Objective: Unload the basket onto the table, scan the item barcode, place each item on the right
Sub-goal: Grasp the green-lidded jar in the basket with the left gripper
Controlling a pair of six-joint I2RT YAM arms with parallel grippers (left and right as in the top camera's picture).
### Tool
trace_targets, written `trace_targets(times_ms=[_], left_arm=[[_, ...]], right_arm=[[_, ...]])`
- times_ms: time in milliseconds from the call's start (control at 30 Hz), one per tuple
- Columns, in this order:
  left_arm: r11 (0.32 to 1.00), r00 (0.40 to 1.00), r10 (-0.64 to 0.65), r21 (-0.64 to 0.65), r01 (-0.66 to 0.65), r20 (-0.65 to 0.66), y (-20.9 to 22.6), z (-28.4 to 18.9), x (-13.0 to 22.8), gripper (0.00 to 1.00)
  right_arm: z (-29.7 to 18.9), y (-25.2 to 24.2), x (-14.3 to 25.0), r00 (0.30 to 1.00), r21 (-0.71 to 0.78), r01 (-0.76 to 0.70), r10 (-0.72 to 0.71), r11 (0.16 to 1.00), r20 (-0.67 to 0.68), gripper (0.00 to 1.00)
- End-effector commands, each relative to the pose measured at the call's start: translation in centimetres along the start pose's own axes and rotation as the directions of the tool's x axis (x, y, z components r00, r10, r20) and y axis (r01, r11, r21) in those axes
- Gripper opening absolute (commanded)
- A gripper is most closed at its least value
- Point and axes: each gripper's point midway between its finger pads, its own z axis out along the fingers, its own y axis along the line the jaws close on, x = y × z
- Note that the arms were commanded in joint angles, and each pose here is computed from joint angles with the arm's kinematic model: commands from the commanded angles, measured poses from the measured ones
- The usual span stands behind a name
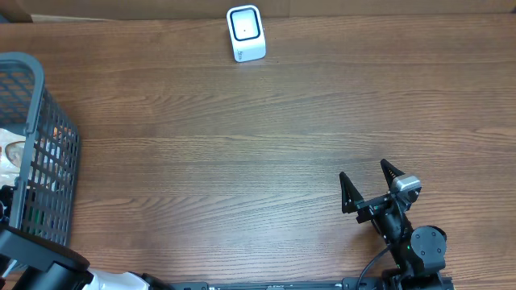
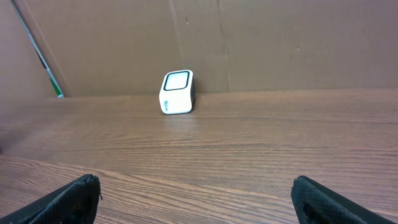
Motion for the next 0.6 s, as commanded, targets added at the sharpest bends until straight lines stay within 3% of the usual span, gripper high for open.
trace_targets(times_ms=[0,567], left_arm=[[1.000,1.000,0.000,0.011,0.000,0.006,-0.2,0.8,-0.3,0.86],[0.994,0.999,0.039,0.104,-0.038,-0.008,-1.9,2.2,0.2,0.80]], right_arm=[[-0.1,0.1,-0.4,1.000,-0.005,0.007,-0.007,1.000,0.018,1.00],[-0.1,0.1,-0.4,1.000,-0.005,0.007,-0.007,1.000,0.018,1.00]])
